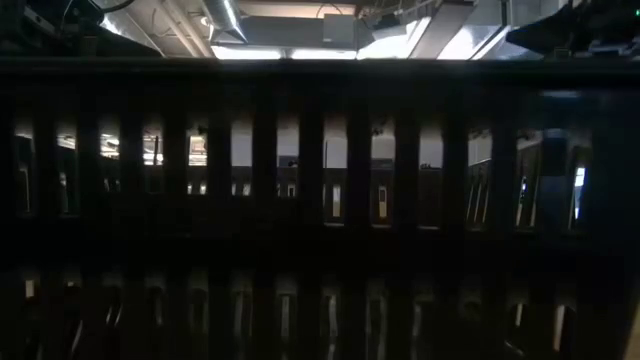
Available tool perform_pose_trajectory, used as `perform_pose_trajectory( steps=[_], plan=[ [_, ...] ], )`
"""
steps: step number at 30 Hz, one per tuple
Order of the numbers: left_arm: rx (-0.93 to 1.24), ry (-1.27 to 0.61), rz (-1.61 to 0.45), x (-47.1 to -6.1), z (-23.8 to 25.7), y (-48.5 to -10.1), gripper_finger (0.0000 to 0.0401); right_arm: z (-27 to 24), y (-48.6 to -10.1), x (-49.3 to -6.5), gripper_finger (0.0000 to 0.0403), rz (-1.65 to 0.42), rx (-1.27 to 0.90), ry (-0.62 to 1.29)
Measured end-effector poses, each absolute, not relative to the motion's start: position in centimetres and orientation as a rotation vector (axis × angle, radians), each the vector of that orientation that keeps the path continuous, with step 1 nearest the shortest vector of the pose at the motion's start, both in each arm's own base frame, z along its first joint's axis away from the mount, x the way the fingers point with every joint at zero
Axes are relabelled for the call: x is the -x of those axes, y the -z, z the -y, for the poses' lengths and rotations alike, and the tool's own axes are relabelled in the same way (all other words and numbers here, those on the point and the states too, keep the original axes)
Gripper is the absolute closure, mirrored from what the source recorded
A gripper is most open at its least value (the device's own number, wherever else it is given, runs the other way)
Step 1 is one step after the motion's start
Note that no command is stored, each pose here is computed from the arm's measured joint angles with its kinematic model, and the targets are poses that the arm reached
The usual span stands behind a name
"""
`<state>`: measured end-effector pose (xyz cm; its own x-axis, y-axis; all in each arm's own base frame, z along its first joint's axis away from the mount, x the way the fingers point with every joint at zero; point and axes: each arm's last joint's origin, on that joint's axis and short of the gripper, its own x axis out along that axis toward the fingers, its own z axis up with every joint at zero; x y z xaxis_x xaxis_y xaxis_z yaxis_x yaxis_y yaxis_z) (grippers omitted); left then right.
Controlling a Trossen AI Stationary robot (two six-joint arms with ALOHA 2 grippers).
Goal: Stack baskets on shelf by color
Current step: Put the top right green bin on the shelf
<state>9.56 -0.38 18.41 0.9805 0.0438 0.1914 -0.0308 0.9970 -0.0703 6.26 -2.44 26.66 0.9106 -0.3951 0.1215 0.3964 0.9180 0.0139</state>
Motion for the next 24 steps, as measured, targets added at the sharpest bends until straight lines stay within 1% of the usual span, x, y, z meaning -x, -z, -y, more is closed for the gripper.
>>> perform_pose_trajectory(
  steps=[3,6,9,14,18,20,24],
  plan=[
    [0.041,-0.057,0.198,-9.5,0.3,-18.5,0.0401,2.6,-27.7,-6.5,0.0403,0.076,0.012,0.439],
    [0.032,-0.158,0.229,-9.3,0.0,-19.3,0.0401,2.9,-28.3,-7.0,0.0403,0.011,-0.02,0.464],
    [0.029,-0.207,0.31,-8.6,-0.2,-21.5,0.0401,3.1,-28.8,-7.5,0.0403,-0.054,-0.054,0.489],
    [-0.038,-0.232,0.321,-7.4,-0.3,-25.3,0.0401,3.4,-30.4,-8.1,0.0403,-0.21,-0.114,0.511],
    [-0.028,-0.308,0.221,-6.9,-0.6,-27.9,0.0401,3.6,-32.5,-8.3,0.0403,-0.332,-0.2,0.562],
    [-0.033,-0.328,0.145,-7.0,-0.6,-29.0,0.0401,3.6,-33.7,-8.6,0.0403,-0.39,-0.234,0.574],
    [0.033,-0.385,0.015,-7.8,-0.7,-31.3,0.0401,3.9,-35.5,-9.1,0.0403,-0.485,-0.361,0.64]
  ],
)
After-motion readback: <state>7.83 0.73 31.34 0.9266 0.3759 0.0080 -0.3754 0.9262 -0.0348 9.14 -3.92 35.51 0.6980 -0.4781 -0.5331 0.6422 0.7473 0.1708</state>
